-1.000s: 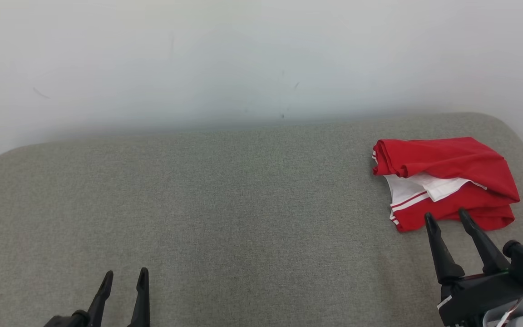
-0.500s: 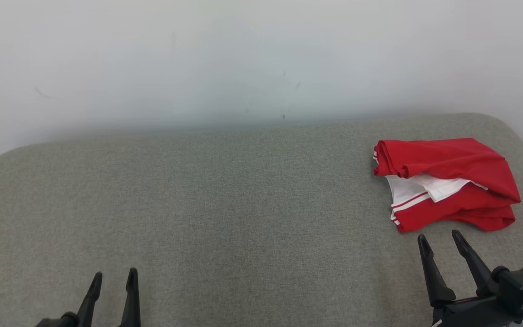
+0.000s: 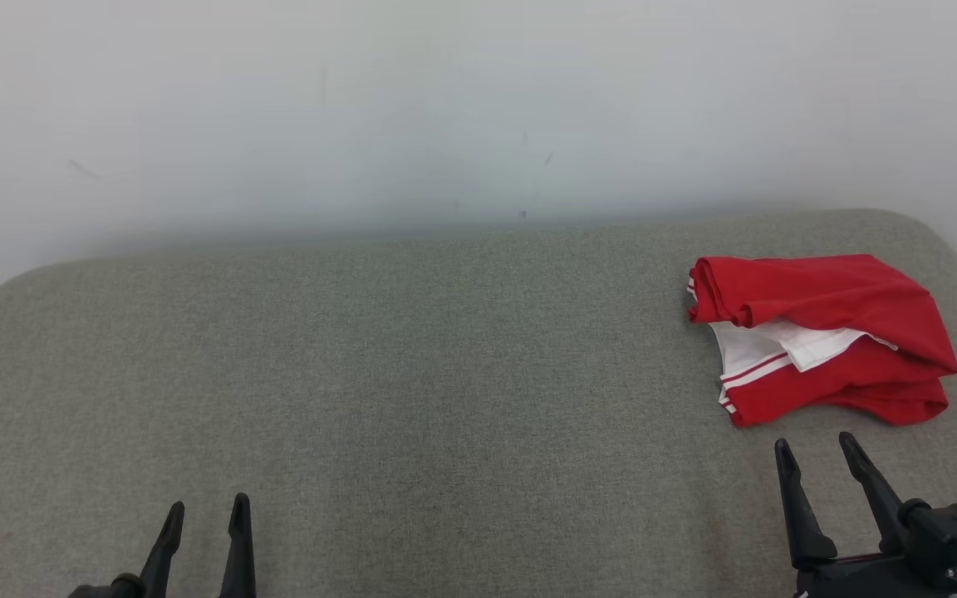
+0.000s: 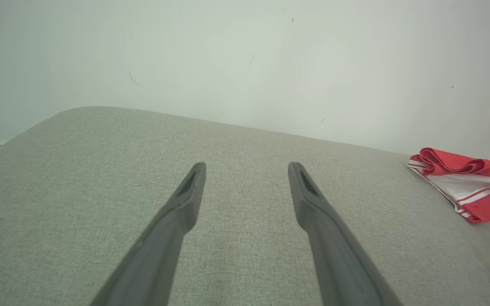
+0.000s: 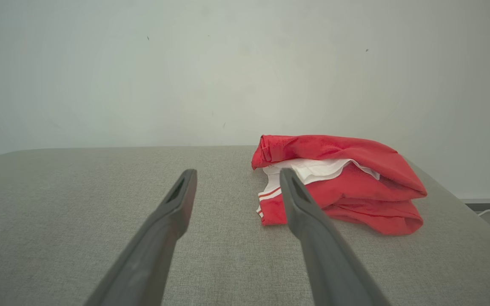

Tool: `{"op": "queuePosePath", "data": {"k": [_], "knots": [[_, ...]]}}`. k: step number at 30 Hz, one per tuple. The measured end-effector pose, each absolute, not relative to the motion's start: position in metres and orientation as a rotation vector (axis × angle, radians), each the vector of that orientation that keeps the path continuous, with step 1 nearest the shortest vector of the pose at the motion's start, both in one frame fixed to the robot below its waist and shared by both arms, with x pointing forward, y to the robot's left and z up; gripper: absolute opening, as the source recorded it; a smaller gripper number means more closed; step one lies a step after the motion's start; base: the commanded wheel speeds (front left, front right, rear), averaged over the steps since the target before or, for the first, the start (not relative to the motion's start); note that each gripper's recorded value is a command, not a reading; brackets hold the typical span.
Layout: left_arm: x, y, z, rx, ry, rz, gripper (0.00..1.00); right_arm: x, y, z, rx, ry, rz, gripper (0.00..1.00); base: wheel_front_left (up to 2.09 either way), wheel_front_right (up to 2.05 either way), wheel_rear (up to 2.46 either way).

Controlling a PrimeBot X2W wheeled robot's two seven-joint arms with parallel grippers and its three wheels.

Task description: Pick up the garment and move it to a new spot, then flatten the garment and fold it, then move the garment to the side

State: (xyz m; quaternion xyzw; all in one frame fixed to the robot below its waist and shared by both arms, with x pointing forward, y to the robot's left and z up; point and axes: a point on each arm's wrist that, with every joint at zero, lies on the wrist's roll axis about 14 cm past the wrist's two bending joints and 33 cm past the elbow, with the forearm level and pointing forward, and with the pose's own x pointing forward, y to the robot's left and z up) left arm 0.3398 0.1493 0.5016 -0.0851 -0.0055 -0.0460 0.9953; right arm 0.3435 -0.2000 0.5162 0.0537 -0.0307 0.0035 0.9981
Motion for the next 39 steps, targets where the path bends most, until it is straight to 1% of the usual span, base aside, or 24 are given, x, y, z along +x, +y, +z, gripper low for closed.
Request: {"op": "queuePosePath", "data": {"k": [39], "knots": [[0.3438,0.152,0.505,-0.199,-0.012,-0.068,1.0,0.3411,-0.2039,0.5119,0.093,-0.06,-0.029,1.0,0.0,0.0,0.0]]}}
